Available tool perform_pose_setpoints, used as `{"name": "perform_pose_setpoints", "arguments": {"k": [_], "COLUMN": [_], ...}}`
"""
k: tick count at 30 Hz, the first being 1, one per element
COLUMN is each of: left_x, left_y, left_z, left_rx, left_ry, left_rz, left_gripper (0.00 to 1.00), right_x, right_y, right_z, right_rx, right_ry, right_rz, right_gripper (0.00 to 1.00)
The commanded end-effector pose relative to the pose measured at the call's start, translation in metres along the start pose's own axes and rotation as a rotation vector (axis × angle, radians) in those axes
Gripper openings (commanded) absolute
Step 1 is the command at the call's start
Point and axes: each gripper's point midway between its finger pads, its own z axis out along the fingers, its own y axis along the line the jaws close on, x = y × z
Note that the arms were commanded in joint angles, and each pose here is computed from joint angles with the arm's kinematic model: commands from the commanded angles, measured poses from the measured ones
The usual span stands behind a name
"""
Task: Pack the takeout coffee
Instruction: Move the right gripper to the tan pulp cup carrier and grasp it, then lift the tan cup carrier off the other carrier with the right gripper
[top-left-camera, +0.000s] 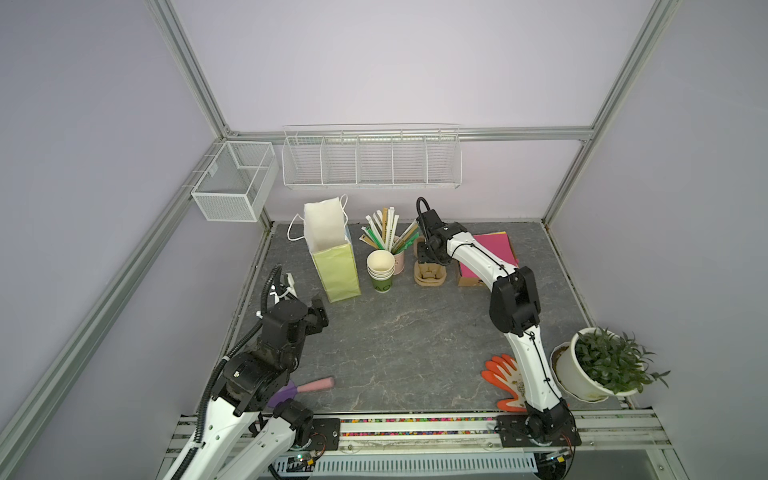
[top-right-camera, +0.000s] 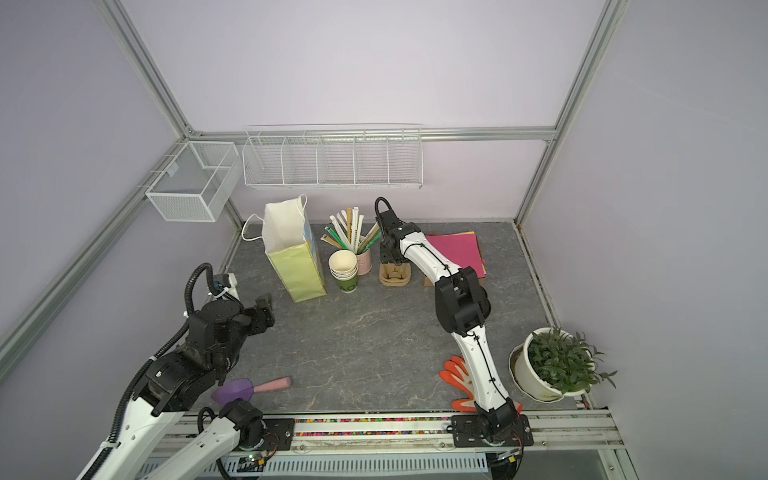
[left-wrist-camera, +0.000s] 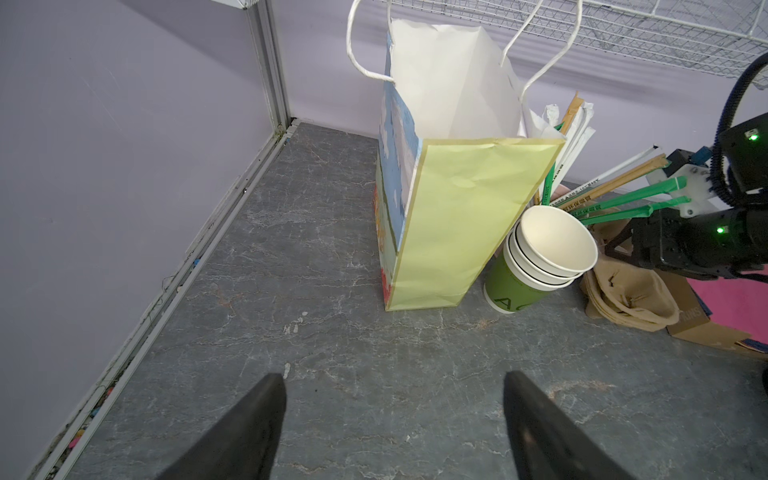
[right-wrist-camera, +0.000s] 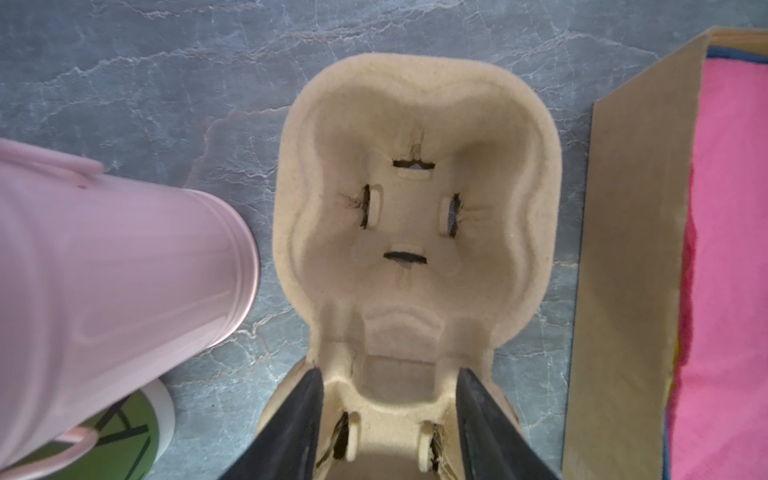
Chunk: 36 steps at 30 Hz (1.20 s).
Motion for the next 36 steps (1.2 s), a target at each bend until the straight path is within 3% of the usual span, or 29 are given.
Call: {"name": "perform_pose_setpoints", "arguments": {"k": [1, 17, 26, 30, 36], "left_x": [0.001, 0.0, 0.0, 0.001, 0.0], "left_y": [0.003, 0.003, 0.003, 0.003, 0.003], "left_z": [0.001, 0.0, 0.0, 0.0, 0.0], "left_rx": [-0.014, -0.013, -0.01, -0.012, -0.011], "left_ry": [-0.005, -0.009, -0.01, -0.01, -0.011], "left_rz": [0.006, 0.006, 0.006, 0.006, 0.008], "left_gripper": [0.82, 0.82, 0.82, 0.82, 0.82], "right_x": [0.001, -0.001, 0.002, 0.001, -0.004], "right_y": [-0.006, -0.006, -0.011, -0.01, -0.01], "right_z": [0.004, 0.01, 0.014, 0.011, 0.004], "right_rx": [0.036, 0.026, 0.046, 0.045, 0.042], "right_ry": [0.014, 0.029, 0.043, 0.039, 0.023], "right_rz": [-0.011, 0.003, 0.01, 0.014, 0.019], "right_gripper": [0.52, 0.44, 0.45, 0.36, 0.31]}}
